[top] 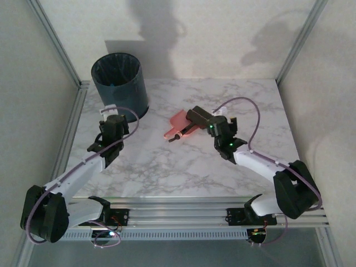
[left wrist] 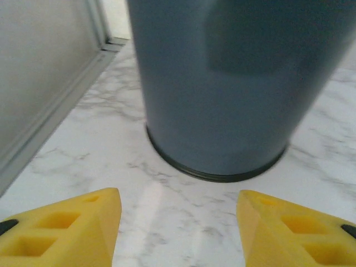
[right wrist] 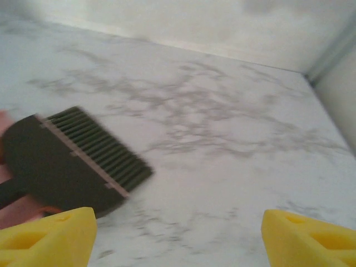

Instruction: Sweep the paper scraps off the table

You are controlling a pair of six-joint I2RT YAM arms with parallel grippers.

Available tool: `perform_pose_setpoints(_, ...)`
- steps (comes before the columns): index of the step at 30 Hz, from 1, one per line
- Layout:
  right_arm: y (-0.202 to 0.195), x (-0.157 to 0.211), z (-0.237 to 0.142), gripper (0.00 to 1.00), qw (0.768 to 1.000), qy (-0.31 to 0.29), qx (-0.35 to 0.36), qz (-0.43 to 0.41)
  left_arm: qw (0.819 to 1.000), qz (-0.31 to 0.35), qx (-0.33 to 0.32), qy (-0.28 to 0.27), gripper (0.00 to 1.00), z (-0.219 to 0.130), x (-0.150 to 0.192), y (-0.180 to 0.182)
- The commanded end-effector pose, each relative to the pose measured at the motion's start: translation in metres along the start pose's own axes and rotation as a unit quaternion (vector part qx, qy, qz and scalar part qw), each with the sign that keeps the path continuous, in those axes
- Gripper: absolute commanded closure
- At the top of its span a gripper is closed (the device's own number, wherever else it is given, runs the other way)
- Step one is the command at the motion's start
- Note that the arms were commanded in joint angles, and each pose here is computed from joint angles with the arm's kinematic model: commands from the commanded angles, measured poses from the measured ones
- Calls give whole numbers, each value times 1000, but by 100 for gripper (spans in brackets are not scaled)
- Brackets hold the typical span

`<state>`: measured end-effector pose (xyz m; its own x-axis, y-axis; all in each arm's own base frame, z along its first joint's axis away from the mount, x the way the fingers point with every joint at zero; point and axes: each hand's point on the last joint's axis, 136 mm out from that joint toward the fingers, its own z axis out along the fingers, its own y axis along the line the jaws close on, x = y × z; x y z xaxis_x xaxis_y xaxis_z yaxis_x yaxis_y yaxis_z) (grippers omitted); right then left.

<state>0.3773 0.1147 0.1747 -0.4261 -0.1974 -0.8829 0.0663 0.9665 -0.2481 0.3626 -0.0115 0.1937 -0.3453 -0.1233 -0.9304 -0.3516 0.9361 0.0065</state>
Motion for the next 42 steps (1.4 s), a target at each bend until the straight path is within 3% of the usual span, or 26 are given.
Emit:
perform_pose_setpoints(1, -52, 18, 0, 22, 995, 23, 91, 17, 995, -23, -67, -70, 43, 0, -14, 30)
perform_pose_setpoints(9, -106, 50, 7, 21, 989, 38, 133, 49, 992, -22, -82, -90, 38, 7, 24, 61)
perform_pose_setpoints(17, -118, 61, 24, 20, 990, 3, 115, 86, 994, -56, -32, -89, 32, 19, 39, 73)
perform_pose_setpoints(20, -121, 68, 32, 20, 989, -1, 106, 99, 991, -86, -21, -97, 19, 20, 41, 83)
perform_pose_setpoints(27, -122, 87, 40, 19, 990, -2, 66, 128, 987, -107, 25, -114, 1, 22, 43, 87)
perform_pose_setpoints(42, -98, 83, 48, 17, 989, -39, -33, 141, 974, -89, 121, -172, 1, 16, 32, 63)
